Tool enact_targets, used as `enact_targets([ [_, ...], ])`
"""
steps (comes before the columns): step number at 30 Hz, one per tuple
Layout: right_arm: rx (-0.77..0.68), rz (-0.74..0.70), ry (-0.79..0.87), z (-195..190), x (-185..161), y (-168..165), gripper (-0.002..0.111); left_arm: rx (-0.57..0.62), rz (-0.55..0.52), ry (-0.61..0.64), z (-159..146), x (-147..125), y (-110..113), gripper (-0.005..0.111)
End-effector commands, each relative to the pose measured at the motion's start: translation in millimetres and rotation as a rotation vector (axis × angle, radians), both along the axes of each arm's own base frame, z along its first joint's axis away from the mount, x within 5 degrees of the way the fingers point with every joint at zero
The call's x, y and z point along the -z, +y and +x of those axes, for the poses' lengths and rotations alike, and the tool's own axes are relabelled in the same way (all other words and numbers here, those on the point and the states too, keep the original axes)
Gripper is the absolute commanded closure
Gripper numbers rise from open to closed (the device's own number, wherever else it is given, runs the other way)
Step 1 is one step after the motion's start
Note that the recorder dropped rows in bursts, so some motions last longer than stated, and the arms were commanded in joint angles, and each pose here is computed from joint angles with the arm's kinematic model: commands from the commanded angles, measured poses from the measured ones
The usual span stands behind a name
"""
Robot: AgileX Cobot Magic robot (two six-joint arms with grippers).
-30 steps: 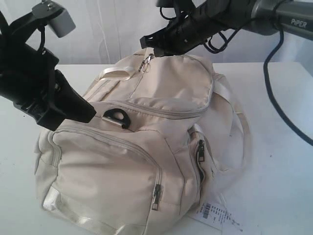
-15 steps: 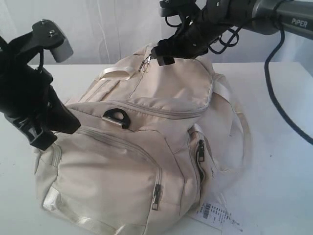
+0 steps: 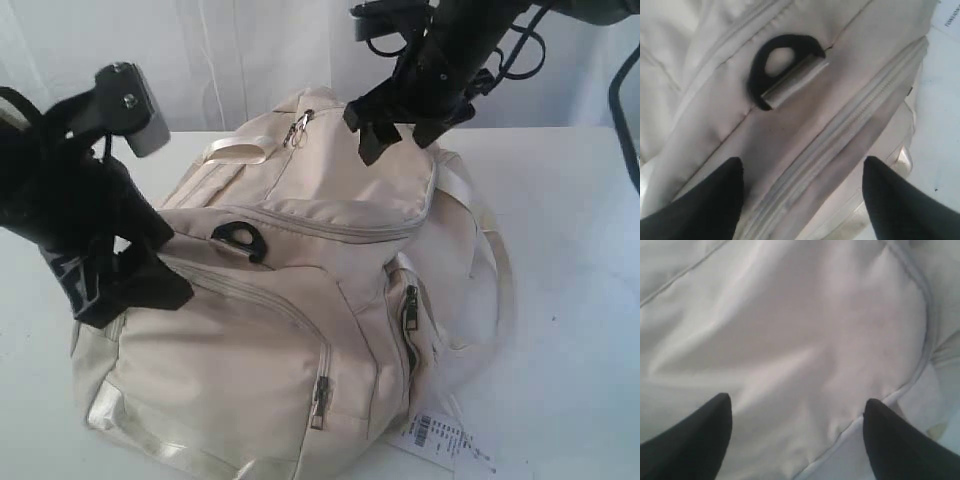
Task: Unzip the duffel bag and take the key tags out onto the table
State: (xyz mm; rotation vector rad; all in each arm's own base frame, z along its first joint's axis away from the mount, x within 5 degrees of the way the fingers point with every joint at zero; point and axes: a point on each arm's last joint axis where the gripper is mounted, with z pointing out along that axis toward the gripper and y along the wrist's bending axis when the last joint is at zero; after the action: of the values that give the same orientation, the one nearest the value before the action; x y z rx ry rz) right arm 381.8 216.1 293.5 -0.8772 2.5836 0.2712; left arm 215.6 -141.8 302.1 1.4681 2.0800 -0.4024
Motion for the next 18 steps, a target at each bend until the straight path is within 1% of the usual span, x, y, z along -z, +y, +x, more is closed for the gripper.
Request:
enact_targets([
  [1,0.001,0.009,0.084,-11.2,-10.1,-4.6,0.040,0.183,0.021,0.004,-5.8,28.5,-11.2,0.044],
  [3,-0.009,0.032,0.102,-16.5,-15.9,-4.4,0.040,0.186,0.062,0.024,-7.9,37.0,-8.0,0.054],
  [6,-0.013,0.064,0.084,-22.5,-28.9,-5.5,0.040,0.140,0.156,0.042,-8.1,45.4,0.9,0.079],
  [9,-0.016,0.083,0.048,-29.9,-45.6,-9.4,0.040,0.049,0.279,0.036,-3.4,49.2,12.7,0.107],
  [12,-0.017,0.093,0.018,-35.9,-58.2,-13.0,0.040,-0.079,0.442,0.002,3.8,51.2,30.0,0.107],
  [13,-0.017,0.095,0.010,-37.4,-61.3,-13.9,0.040,-0.148,0.496,-0.008,6.5,51.0,36.9,0.107],
  [16,-0.017,0.098,0.004,-38.9,-64.1,-14.7,0.040,-0.292,0.652,-0.064,12.4,47.8,54.7,0.107],
  [18,-0.013,0.108,-0.015,-36.7,-64.2,-13.7,0.040,-0.374,0.706,-0.087,14.0,44.9,62.2,0.107],
])
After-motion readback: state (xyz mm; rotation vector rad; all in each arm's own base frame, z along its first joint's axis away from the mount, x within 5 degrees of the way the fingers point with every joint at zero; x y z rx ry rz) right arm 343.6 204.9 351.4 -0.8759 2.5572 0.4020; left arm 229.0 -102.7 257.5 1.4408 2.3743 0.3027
